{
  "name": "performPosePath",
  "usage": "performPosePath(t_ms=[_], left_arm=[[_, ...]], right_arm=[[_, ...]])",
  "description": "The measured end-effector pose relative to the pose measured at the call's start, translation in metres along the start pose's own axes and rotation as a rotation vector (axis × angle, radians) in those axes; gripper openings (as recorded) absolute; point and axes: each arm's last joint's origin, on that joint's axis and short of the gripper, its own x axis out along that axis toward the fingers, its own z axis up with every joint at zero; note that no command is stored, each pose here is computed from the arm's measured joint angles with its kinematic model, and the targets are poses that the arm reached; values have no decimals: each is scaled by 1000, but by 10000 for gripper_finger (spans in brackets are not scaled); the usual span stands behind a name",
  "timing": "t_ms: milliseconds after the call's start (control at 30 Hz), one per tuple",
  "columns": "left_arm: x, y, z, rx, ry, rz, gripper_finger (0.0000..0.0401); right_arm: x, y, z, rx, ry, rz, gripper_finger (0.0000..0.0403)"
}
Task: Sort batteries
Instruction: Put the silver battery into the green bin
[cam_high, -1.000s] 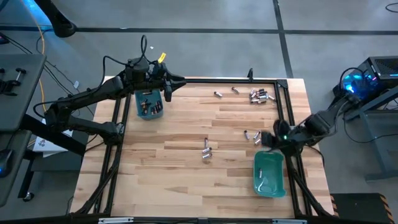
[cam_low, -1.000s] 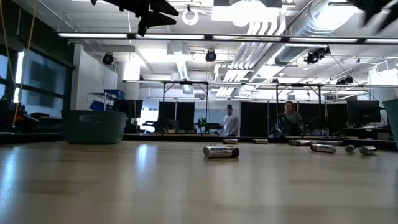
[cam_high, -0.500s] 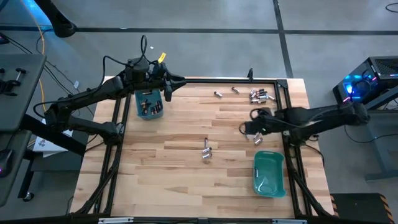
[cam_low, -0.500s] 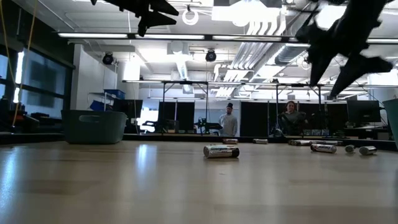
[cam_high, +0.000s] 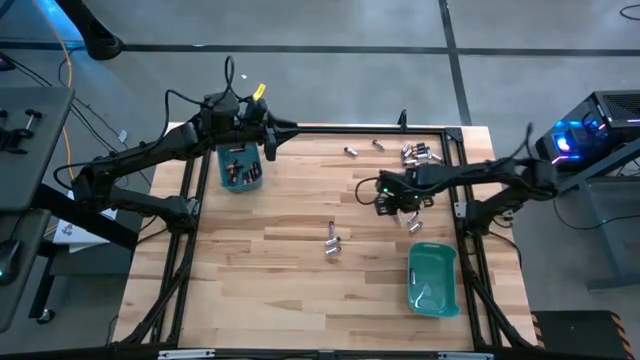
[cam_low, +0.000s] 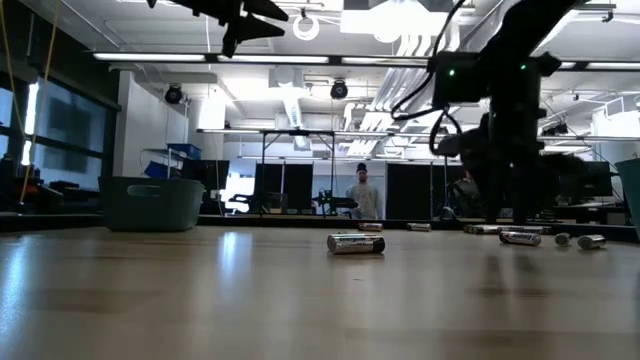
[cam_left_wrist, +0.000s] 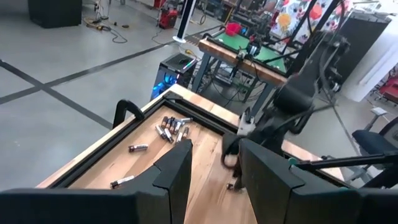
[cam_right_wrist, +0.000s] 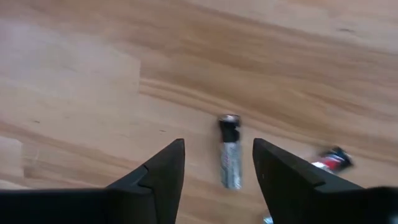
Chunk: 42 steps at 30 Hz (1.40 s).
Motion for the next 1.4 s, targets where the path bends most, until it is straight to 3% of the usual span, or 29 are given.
performPosePath(t_ms=[267,500,567,767,900,1033,1133,1267,1400], left_arm=[[0,0,2,-21,-16,-5,129],[0,0,2,-21,-16,-5,129],[0,0,2,-21,-16,-5,129],[0,-1,1,-21,-15,-6,129],[0,-1,1,-21,-14,-6,129],[0,-1,1,-21,-14,-7,129],[0,-1,1,-11,-14,-7,129],[0,-1,1,16,-14,-8,129],[0,-1,1,24,-14,-8,129]], right_arm=[[29,6,2,-16,86,-67,136],[32,14,-2,-48,101,-72,29],[27,21,-2,-71,92,-41,20],[-24,56,3,-119,-11,171,26],[-78,77,-12,-238,-55,355,20],[-122,82,-39,-372,22,533,20],[-147,77,-66,-417,160,660,25],[-161,66,-104,-420,331,671,27],[-164,50,-136,-391,429,559,26]])
